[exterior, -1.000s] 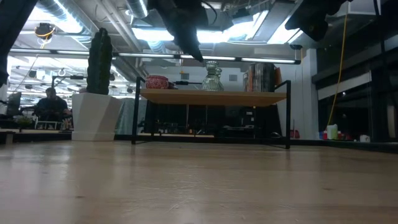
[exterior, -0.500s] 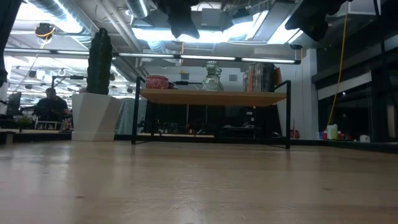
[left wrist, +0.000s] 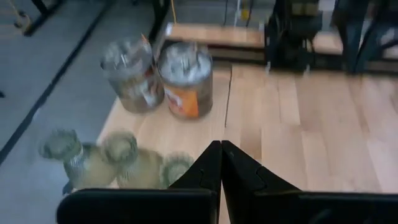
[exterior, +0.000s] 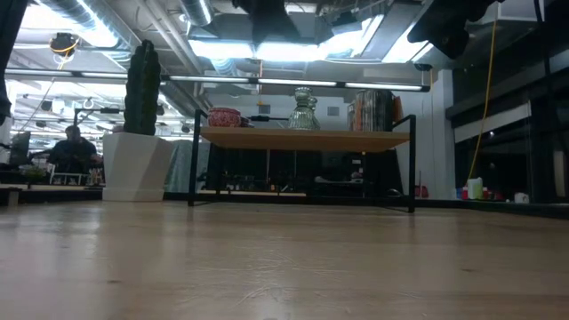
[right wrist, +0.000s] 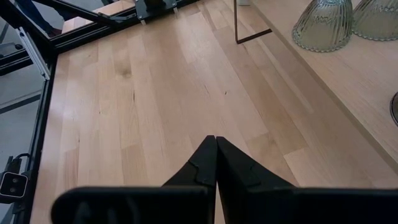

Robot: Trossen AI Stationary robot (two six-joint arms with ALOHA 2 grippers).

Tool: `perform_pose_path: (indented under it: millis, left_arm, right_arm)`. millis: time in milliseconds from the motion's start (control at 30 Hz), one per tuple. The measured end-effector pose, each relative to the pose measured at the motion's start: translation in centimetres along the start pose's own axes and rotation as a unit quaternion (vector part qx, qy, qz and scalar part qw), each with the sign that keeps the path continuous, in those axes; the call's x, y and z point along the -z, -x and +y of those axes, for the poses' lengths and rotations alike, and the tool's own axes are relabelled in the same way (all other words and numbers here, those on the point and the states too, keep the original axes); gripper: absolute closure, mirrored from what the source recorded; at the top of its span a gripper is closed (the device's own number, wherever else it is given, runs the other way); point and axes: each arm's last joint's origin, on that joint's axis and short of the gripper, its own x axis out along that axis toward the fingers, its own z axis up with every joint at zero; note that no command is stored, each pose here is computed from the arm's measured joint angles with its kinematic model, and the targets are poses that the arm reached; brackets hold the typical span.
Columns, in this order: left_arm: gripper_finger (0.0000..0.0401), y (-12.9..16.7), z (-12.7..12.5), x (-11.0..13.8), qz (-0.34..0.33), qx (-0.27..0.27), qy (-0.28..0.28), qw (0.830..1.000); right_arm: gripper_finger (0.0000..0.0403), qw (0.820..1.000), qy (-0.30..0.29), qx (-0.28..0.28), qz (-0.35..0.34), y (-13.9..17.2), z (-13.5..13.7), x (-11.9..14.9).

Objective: Pick & Place candle stick holders
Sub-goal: Return to Home Position

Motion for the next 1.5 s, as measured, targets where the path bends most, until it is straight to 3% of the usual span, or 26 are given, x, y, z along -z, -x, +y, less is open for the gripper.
perform_pose_path:
  millis: [233,467,733,967,1133,1300,1500]
  left_arm:
    - [0.0399,0.0,-0.7,-1.9,-0.088,-0.002,0.018,0.996]
    - [0.0400,-0.1,-2.2,-2.3,-0.097,-0.004,0.016,0.995]
    - [0.0399,-0.3,-4.5,-2.5,-0.091,0.008,-0.003,0.996]
    - [0.0399,-0.1,-6.0,-2.7,-0.095,0.025,-0.014,0.995]
    - [0.0399,0.6,-6.8,-2.9,-0.103,0.030,-0.024,0.994]
    - [0.0399,2.2,-7.1,-3.1,-0.114,0.019,-0.024,0.993]
    - [0.0399,5.1,-8.1,-3.2,-0.128,0.029,-0.003,0.991]
  right_arm:
    - [0.0395,1.000,0.000,0.000,0.000,0.0,0.0,0.0]
    - [0.0395,1.000,0.000,-0.005,0.002,0.0,0.0,0.0]
    - [0.0395,0.993,-0.046,-0.099,0.044,0.1,0.6,0.2]
    - [0.0395,0.986,-0.083,-0.131,0.056,0.1,0.8,0.1]
    - [0.0395,0.988,-0.056,-0.142,0.003,0.2,1.2,-0.7]
    - [0.0396,0.988,-0.004,-0.119,-0.099,1.7,1.6,-2.7]
    - [0.0398,0.982,0.054,-0.063,-0.172,4.3,1.3,-4.2]
